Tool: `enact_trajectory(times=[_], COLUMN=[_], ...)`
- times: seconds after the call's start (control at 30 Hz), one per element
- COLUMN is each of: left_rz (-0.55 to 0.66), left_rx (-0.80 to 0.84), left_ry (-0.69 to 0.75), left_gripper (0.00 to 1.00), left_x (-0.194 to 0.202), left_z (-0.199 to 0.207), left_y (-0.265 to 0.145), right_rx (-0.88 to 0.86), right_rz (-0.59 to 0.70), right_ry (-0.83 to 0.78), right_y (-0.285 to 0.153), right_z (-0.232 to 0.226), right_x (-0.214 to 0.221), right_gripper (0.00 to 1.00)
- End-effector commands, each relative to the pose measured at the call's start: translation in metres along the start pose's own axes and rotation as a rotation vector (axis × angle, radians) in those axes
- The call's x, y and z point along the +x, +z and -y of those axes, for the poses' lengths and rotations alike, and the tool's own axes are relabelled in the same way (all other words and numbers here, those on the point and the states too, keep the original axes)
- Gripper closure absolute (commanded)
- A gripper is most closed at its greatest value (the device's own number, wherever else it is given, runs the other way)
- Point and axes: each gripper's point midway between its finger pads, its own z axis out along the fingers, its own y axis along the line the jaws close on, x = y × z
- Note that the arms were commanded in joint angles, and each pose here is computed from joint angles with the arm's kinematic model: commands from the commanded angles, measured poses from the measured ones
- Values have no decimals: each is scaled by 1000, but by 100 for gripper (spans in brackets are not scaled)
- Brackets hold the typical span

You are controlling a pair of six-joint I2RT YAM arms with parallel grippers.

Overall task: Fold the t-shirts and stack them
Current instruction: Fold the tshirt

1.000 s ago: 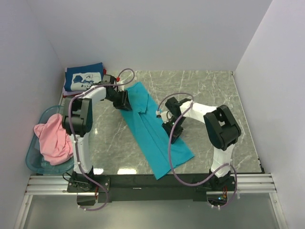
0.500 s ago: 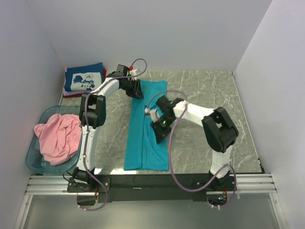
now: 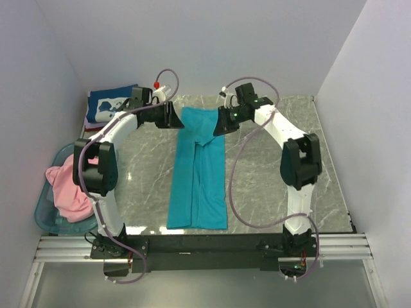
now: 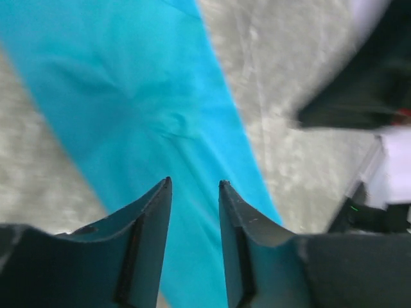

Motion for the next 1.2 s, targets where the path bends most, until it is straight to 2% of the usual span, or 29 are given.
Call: enact_trajectory(times=[0.0, 0.23, 0.4, 0.57, 0.77, 0.97, 1.03, 1.1, 1.17], left_rz=[-44, -130, -135, -155, -153, -99, -94, -73, -24], left_rx=[113, 117, 81, 48, 39, 13, 13, 47, 70], left_ry=[-81, -222, -290, -365, -430, -408, -398, -356, -267], left_gripper=[60, 68, 71, 71, 70, 71, 68, 59, 52], left_x=[29, 79, 88, 99, 96, 67, 59, 41, 17], left_z=[15, -8, -28, -49, -64, -83, -85, -73, -52], left_y=[7, 28, 46, 66, 85, 94, 93, 85, 67], right_rx=[-49, -19, 95, 227, 322, 294, 268, 252, 217], right_rz=[-43, -11, -48, -48, 4, 88, 124, 177, 259], right_ry=[240, 347, 434, 474, 495, 445, 405, 323, 207], right_y=[36, 74, 100, 111, 107, 102, 98, 84, 53], right_z=[6, 35, 77, 117, 149, 158, 152, 141, 115], right_x=[6, 9, 24, 22, -2, -39, -56, -80, -112], right_gripper=[80, 81, 86, 93, 93, 93, 89, 84, 68])
